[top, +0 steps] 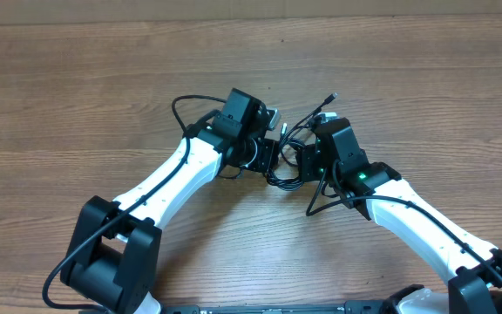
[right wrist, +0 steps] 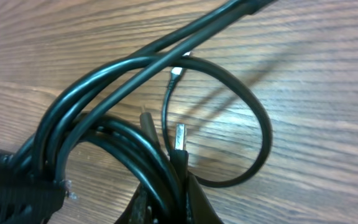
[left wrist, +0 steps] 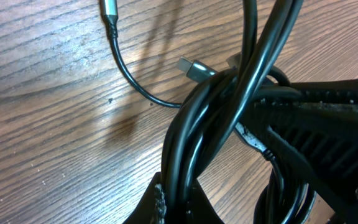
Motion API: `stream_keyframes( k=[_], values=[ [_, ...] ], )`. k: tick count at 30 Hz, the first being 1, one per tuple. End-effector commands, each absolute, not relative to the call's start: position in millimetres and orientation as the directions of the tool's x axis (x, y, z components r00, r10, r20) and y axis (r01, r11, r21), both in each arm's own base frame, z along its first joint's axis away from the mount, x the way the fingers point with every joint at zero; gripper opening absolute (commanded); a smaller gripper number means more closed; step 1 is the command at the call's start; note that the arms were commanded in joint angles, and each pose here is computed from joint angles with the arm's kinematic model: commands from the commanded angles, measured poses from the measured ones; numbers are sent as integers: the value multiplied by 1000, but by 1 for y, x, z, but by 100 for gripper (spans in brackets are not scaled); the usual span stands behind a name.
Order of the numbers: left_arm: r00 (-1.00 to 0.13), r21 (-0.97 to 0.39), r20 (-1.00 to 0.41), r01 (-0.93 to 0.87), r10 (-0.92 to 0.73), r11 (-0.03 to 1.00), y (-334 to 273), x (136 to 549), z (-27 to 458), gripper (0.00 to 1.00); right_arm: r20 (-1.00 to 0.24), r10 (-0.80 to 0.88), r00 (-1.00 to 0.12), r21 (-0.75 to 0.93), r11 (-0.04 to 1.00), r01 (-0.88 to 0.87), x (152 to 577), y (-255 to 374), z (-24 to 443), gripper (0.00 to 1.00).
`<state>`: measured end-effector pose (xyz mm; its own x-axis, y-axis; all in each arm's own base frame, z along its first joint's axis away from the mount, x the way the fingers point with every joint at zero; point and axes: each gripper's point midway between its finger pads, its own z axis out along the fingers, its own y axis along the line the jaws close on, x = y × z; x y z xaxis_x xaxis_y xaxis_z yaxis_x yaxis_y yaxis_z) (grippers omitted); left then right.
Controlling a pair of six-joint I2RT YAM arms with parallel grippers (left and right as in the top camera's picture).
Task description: Untangle cables
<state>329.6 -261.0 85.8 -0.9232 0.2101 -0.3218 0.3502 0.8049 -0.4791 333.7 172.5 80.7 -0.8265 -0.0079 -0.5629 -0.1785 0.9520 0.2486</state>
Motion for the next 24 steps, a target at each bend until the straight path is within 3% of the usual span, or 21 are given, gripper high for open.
stream_keyframes(
  k=[1, 7, 12, 19, 24],
  values=[
    [-919, -516, -357, 346, 171, 784, -257, 342, 106, 4, -543, -74, -837, 294, 917, -271, 322, 185, 81, 4],
    [-921, -516, -371, 311, 118, 798, -239, 358, 108, 4, -456, -212, -864, 441, 790, -427, 282, 214, 80, 4],
    [-917, -513, -381, 316, 118, 798, -238, 360, 108, 4, -447, -227, -865, 593, 649, -477, 266, 235, 98, 4],
    [-898, -467, -411, 357, 159, 809, -234, 362, 105, 4, -484, -156, -861, 798, 325, -508, 264, 235, 156, 4],
    [-895, -477, -425, 352, 140, 805, -241, 365, 109, 4, -572, -155, -806, 807, 67, -586, 253, 235, 199, 4]
  ],
)
